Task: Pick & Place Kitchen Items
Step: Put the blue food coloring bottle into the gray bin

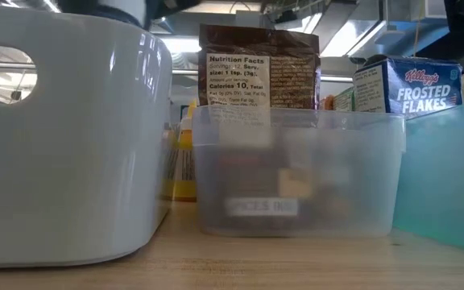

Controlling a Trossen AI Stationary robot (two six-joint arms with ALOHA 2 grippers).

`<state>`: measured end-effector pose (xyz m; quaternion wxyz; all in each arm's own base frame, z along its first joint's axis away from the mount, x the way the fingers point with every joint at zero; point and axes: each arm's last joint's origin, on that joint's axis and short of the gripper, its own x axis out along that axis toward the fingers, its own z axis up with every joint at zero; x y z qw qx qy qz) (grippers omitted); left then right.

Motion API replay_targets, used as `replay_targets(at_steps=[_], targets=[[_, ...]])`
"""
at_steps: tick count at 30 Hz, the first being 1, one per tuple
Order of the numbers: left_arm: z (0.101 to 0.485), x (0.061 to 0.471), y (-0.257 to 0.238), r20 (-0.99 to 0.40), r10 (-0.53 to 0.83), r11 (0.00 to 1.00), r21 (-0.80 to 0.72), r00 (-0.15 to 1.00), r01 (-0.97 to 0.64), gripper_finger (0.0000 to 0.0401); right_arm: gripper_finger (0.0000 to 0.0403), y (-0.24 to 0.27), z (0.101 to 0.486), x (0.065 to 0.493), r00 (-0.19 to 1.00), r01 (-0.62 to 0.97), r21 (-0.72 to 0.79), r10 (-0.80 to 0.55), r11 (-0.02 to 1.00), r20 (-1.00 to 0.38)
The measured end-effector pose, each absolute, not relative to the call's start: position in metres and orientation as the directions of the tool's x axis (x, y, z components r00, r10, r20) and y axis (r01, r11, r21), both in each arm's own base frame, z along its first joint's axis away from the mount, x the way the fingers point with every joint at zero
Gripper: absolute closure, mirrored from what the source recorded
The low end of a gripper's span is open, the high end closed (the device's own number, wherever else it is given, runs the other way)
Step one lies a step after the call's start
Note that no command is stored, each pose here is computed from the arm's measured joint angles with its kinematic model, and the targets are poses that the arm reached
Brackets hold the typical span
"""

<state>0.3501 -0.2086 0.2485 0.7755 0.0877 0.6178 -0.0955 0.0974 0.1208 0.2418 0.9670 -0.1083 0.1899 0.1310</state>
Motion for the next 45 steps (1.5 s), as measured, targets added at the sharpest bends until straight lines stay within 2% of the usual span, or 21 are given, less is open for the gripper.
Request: replay_targets(at_steps=[6, 19, 29, 45], targets=[[0.241, 0.358, -0.21, -0.969, -0.053, 0.962, 0.015, 0.242, 0.271, 0.0243, 0.0128, 0.121, 0.242, 0.097, 0.892, -0.294, -0.149, 0.215, 0.944, -0.397], [0.221, 0.365, -0.213, -0.98, -0.071, 0.959, -0.015, 0.187, 0.284, 0.0237, 0.0128, 0.122, 0.241, 0.097, 0.881, -0.319, -0.133, 0.242, 0.938, -0.407], [0.222, 0.367, -0.214, -0.976, -0.079, 0.956, -0.016, 0.204, 0.294, 0.0215, 0.0128, 0.122, 0.241, 0.097, 0.881, -0.32, -0.136, 0.242, 0.937, -0.407], [0.222, 0.367, -0.213, -0.974, -0.048, 0.945, 0.027, 0.222, 0.325, 0.0212, 0.0128, 0.122, 0.241, 0.097, 0.881, -0.32, -0.137, 0.241, 0.938, -0.407]])
